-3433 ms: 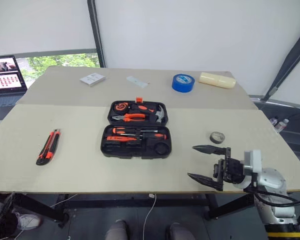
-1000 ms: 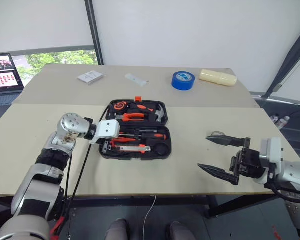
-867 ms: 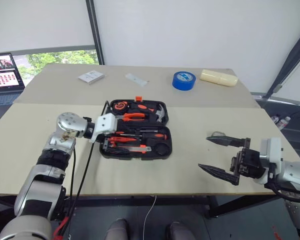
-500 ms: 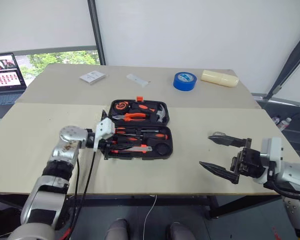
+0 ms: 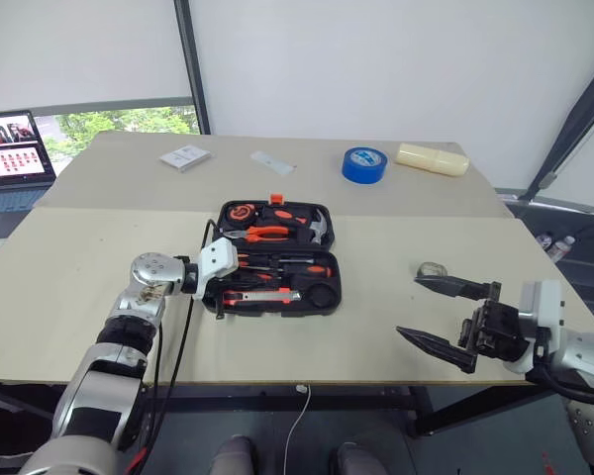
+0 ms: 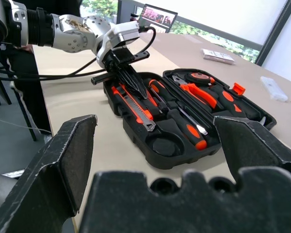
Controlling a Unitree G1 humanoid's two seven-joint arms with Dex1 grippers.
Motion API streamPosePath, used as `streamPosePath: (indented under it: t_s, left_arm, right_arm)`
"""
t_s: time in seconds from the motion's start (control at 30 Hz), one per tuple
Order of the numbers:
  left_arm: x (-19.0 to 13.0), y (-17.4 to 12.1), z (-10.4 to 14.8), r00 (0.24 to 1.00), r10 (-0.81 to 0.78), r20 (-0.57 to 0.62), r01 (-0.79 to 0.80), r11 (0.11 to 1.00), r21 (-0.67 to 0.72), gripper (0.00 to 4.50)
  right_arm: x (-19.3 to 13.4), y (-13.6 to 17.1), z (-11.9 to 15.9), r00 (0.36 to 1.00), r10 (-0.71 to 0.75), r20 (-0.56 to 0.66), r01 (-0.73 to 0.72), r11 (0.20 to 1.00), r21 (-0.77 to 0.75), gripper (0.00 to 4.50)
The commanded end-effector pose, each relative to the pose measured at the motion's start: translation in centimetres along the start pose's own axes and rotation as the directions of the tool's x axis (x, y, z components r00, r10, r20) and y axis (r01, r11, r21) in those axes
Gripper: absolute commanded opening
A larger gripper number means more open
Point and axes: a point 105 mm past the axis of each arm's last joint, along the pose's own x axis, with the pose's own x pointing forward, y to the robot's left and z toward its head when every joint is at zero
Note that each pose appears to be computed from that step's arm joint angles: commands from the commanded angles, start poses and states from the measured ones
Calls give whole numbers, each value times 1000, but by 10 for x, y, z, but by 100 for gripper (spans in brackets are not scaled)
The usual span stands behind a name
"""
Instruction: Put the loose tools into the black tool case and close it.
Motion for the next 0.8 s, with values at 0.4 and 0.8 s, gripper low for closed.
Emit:
streamPosePath:
  t_s: [0.4, 0.8]
  left_arm:
    - [17, -57, -60, 972, -109, -209, 106, 994, -28, 1]
    - [-48, -19, 50, 907, 141, 396, -100, 988, -121, 255]
  right_arm:
    - [0, -7, 7, 997, -69, 33, 70, 997, -28, 450]
    - [-55, -19, -12, 959, -272, -81, 272, 962, -17, 450]
